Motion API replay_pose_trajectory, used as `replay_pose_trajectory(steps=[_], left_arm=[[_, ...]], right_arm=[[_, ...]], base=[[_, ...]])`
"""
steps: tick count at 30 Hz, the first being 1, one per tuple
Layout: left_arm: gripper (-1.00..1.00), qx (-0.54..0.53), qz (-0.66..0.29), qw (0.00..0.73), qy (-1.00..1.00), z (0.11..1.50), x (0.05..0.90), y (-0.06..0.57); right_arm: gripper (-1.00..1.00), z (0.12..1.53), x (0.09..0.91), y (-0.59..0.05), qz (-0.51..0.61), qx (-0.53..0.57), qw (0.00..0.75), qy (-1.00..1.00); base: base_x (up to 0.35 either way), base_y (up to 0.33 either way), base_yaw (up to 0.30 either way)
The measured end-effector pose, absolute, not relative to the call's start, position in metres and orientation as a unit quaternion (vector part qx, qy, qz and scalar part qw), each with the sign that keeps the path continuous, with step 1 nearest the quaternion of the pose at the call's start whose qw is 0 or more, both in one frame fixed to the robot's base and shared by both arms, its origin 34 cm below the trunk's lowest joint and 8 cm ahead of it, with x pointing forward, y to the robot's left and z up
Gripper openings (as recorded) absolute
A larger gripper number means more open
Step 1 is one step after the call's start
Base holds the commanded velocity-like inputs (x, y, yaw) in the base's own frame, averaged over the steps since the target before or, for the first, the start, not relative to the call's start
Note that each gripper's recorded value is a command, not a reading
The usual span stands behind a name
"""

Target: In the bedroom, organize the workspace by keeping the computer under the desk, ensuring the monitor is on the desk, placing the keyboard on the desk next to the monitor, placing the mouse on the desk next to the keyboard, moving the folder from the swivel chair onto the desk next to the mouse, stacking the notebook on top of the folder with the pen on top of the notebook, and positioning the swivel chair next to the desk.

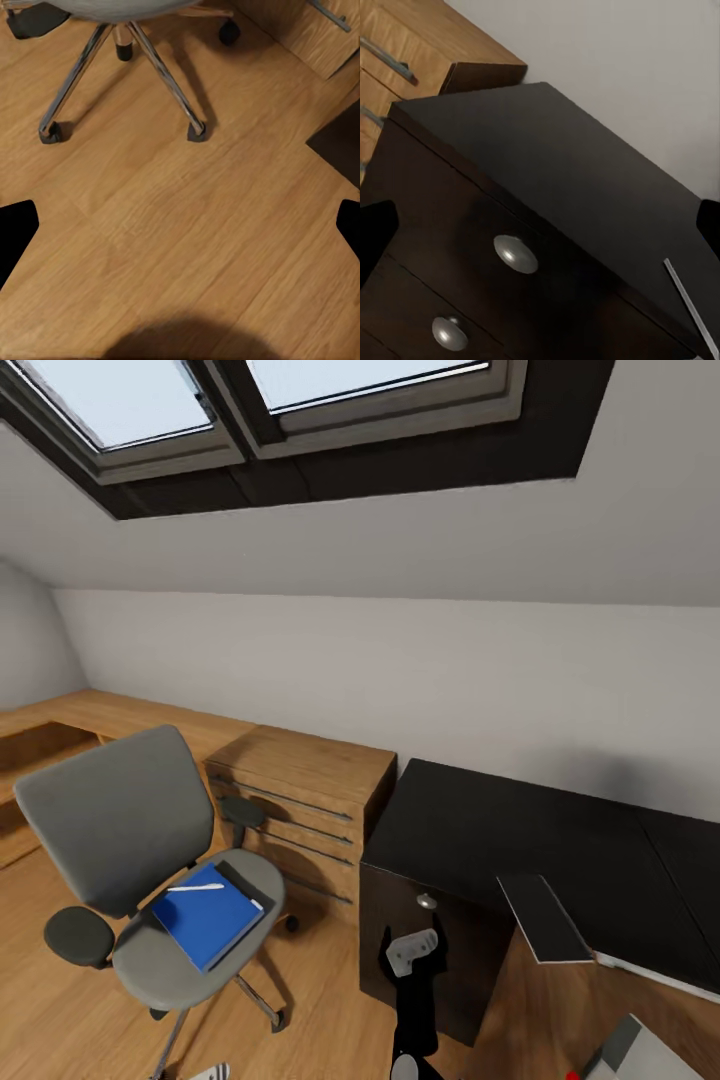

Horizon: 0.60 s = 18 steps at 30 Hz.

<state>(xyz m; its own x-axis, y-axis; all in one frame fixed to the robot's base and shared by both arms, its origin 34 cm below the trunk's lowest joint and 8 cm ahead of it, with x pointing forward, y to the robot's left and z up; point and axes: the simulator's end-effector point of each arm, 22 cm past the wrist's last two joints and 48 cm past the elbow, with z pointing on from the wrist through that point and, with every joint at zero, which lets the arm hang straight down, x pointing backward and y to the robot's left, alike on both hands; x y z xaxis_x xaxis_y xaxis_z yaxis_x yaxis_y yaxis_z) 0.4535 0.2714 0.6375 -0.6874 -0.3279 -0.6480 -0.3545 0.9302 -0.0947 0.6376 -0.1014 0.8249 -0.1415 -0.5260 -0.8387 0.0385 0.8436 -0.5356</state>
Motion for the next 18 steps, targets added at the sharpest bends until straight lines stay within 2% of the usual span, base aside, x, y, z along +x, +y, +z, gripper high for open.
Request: replay_pose_trajectory(steps=[5,18], left_arm=[[1.0,-0.187,0.02,0.346,0.919,0.6355,0.4518,0.2723],[1.0,-0.188,0.023,0.341,0.921,0.632,0.4487,0.2744]], right_arm=[[1.0,0.8233,0.6376,-0.1005,-0.222,-0.17,0.632,0.723],[1.0,0.8156,0.6362,-0.1013,-0.222,-0.173,0.626,0.727]], base=[[-0.094,0.085,0.239],[-0.204,0.189,0.227]])
